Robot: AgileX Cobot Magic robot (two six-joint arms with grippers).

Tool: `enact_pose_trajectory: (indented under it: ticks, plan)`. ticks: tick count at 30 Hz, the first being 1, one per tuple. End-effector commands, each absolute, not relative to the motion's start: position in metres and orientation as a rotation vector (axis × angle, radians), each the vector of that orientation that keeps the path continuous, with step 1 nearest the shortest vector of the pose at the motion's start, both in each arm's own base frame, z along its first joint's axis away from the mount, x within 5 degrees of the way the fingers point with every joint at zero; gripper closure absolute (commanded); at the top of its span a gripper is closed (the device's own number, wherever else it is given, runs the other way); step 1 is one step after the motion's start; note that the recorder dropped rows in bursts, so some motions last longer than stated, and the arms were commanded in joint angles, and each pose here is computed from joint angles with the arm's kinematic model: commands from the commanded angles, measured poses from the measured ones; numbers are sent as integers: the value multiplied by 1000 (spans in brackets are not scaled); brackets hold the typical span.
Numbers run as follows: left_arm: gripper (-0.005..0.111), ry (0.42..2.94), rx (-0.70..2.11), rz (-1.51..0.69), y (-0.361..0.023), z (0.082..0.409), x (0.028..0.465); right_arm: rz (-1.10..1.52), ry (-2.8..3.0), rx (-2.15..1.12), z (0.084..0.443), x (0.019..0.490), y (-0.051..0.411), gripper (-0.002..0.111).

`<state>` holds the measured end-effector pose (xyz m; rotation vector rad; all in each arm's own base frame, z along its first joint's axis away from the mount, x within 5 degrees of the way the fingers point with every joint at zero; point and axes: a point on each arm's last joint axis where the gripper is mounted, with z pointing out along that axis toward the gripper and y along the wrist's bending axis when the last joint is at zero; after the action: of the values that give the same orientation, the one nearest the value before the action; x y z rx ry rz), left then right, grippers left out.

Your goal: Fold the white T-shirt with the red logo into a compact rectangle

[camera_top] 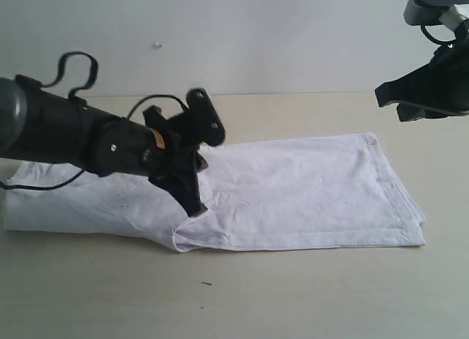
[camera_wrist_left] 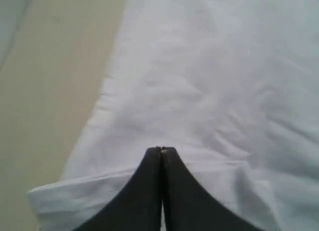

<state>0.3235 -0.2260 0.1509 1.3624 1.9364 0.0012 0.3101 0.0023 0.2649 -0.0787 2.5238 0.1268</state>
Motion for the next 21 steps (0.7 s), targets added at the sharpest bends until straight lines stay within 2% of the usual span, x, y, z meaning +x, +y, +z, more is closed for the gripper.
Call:
enact_pose_trajectory:
  ticks: [1, 8, 15, 21]
  plan:
    - [107, 2046, 1074, -16, -190, 162, 349, 128, 2515, -74, 266, 308, 1, 108]
    - [107, 2274, 908, 11, -141, 122, 370, 126, 2508, -73, 267, 309, 1, 108]
    - [107, 2383, 918, 16, -130, 91, 371, 123, 2501, -72, 267, 309, 1, 108]
    - [107, 2463, 1038, 23, -128, 89, 361, 123, 2501, -72, 267, 309, 1, 108]
